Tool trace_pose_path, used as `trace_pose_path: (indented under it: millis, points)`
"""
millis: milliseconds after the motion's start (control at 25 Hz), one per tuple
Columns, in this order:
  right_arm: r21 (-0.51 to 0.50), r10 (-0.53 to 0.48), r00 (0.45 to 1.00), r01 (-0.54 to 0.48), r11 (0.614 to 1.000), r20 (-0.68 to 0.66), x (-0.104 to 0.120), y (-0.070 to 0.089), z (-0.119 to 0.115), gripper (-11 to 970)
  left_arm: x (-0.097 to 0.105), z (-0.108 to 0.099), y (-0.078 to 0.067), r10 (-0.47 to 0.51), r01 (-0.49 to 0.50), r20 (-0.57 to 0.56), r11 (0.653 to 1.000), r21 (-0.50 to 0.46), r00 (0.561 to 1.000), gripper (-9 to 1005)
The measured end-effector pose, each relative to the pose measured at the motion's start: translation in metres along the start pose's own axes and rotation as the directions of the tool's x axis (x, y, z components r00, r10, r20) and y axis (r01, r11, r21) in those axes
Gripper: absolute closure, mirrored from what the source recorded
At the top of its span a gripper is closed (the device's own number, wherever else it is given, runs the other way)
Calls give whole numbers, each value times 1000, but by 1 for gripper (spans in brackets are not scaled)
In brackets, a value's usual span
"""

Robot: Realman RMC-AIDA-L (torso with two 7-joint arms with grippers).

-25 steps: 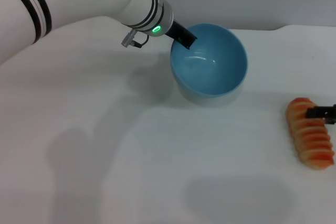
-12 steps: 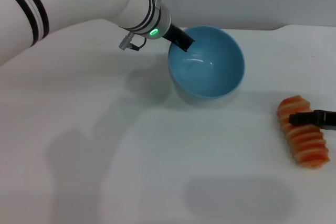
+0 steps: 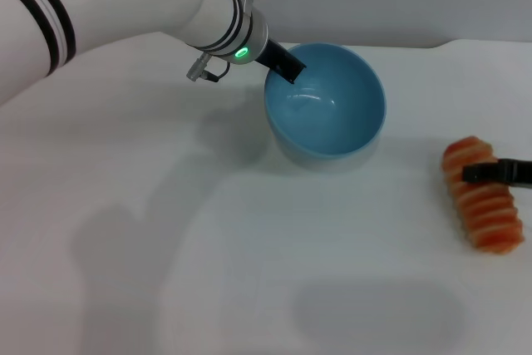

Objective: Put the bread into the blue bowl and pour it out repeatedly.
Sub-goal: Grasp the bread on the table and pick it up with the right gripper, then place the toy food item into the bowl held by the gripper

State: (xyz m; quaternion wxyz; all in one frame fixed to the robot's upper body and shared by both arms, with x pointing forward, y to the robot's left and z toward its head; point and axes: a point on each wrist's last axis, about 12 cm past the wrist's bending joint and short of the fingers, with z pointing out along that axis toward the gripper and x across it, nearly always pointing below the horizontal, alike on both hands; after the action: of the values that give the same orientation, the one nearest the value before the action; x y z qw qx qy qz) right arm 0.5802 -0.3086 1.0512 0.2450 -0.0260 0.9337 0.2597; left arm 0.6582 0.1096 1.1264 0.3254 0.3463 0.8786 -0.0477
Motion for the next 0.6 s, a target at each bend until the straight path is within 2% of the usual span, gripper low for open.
trace_pose_path:
  millis: [160, 280, 440, 560, 600]
  points:
    - [-89, -48, 997, 54, 995, 64, -11, 11, -8, 501, 1, 0, 0, -3, 3, -6, 1000, 3, 1000, 998]
    - [-170, -92, 982, 121, 978, 167, -26, 20, -26, 538, 1, 0, -3, -3, 4, -20, 1000, 14, 1000, 997]
    - [-268, -129, 946, 213, 940, 299, -45, 38, -47, 580, 0, 1, -18, 8, -5, -35, 998, 68, 999, 997]
    - [-337, -160, 916, 291, 895, 367, -56, 57, -47, 600, -4, 1, -32, 32, -28, -36, 993, 111, 999, 997]
    - [-337, -160, 916, 291, 895, 367, -56, 57, -47, 606, -5, 0, -35, 41, -36, -33, 993, 117, 999, 997]
